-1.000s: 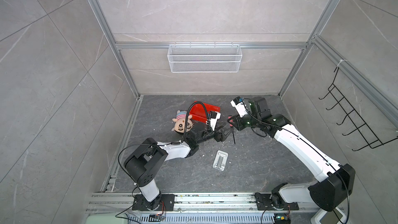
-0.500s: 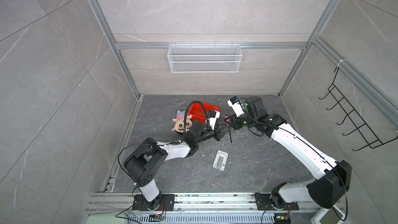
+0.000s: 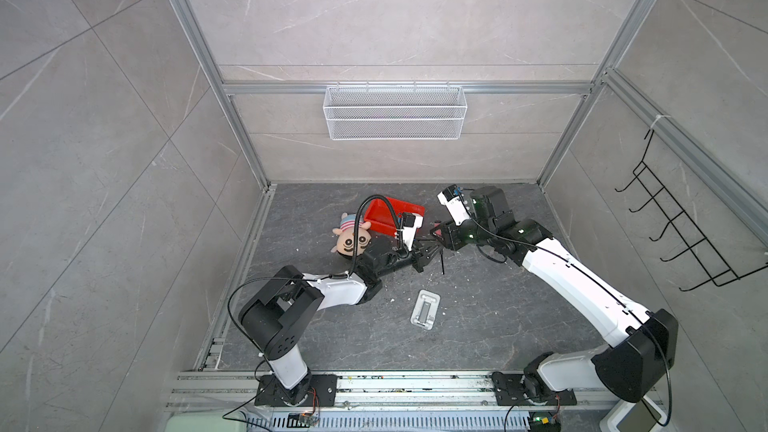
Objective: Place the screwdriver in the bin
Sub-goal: 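Open the right gripper while the left gripper carries the screwdriver over the red bin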
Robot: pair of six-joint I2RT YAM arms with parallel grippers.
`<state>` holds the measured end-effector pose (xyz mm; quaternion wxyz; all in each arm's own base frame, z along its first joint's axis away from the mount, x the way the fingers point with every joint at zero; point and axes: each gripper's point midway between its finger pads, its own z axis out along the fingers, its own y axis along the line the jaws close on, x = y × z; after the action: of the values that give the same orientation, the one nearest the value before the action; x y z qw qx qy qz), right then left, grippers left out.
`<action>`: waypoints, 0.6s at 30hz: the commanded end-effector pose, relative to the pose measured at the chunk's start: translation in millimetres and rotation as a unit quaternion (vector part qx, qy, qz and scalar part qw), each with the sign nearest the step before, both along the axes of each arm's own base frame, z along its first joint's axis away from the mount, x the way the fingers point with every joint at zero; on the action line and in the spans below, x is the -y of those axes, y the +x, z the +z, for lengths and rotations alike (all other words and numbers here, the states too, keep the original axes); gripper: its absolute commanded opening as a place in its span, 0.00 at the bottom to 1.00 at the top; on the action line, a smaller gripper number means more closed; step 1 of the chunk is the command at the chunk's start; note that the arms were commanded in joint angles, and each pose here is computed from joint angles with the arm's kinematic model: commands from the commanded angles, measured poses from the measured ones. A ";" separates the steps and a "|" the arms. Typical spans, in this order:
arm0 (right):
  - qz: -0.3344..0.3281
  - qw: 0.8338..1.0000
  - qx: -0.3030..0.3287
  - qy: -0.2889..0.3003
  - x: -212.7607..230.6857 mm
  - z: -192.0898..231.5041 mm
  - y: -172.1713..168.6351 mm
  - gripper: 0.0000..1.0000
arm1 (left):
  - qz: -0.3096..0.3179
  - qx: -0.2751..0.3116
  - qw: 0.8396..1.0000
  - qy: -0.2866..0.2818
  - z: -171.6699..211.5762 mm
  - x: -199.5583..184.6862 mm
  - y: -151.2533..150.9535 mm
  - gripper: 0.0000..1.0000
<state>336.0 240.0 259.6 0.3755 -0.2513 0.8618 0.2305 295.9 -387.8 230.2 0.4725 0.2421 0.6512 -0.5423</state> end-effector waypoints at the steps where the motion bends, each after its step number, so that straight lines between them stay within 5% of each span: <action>1: 0.001 0.999 0.041 0.020 -1.2 30.7 -0.7 0.70 | 0.023 0.027 0.999 -0.038 23.7 -9.8 6.4 0.00; 6: 0.005 0.998 0.059 0.026 1.5 38.0 -5.8 0.98 | 0.069 -0.012 0.996 -0.053 21.9 -23.0 22.6 0.00; 18: 0.024 0.988 0.153 0.012 8.5 46.5 -19.3 0.99 | 0.242 -0.123 0.960 -0.060 3.4 -66.1 78.4 0.00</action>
<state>316.2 232.1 300.7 0.4668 -0.2817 0.8062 0.2299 354.6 -339.4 202.6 0.4867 0.0463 0.7255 -0.4844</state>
